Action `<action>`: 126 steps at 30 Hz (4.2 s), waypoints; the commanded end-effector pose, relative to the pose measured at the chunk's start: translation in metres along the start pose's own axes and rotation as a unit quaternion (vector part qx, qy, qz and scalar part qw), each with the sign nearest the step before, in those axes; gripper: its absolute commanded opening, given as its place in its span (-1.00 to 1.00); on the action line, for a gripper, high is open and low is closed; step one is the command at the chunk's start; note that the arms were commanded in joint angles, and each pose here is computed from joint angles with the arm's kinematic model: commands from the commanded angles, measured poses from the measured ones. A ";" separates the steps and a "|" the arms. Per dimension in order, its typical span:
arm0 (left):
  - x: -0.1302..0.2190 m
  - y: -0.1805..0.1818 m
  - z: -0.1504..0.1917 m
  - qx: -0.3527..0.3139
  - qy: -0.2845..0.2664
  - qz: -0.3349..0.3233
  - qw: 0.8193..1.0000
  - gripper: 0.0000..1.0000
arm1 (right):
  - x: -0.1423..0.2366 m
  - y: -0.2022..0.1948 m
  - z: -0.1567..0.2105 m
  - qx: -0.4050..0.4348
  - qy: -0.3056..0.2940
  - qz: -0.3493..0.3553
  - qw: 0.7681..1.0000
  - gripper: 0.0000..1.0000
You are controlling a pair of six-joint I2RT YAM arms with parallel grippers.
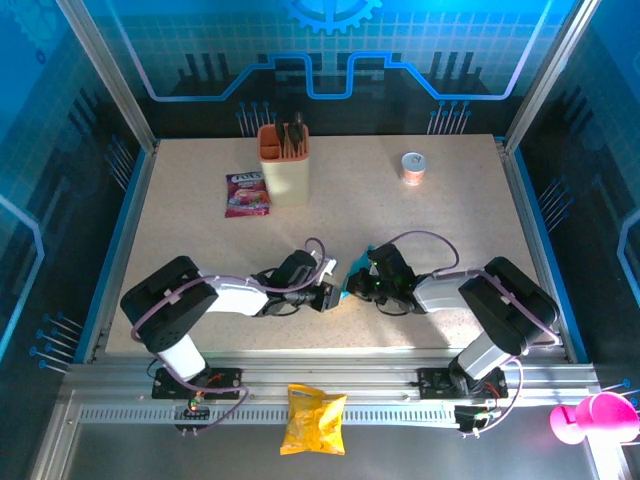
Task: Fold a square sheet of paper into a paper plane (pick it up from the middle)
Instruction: Fold the wing for the fifth time at the center of the table.
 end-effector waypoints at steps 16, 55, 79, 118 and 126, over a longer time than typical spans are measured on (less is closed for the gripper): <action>-0.005 -0.022 -0.007 -0.024 0.022 0.031 0.999 -1.00 | -0.010 -0.039 0.016 -0.044 0.035 0.086 0.995 -1.00; -0.024 0.038 0.042 0.046 0.084 -0.059 0.994 -1.00 | 0.000 -0.024 -0.041 -0.048 0.007 0.051 0.998 -0.95; -0.028 0.045 0.054 0.061 0.096 -0.059 0.992 -1.00 | 0.015 -0.079 -0.099 -0.128 -0.033 0.101 0.986 -0.95; -0.038 0.020 -0.022 0.015 0.045 -0.025 0.999 -1.00 | -0.010 -0.026 -0.004 -0.055 0.075 0.051 0.994 -1.00; -0.036 0.038 0.012 0.039 0.071 -0.039 0.996 -1.00 | -0.003 -0.023 -0.061 -0.069 0.039 0.012 0.997 -0.78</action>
Point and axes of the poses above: each hand's point on the last joint's axis, 136 mm out from that joint toward the fingers, its own x axis back along the fingers, its own y axis along the line the jaws close on, z = x × y, the point moved 10 cm from there along x, back along the fingers, and after that the axes turned 2 degrees about x, right-handed, at the moved point
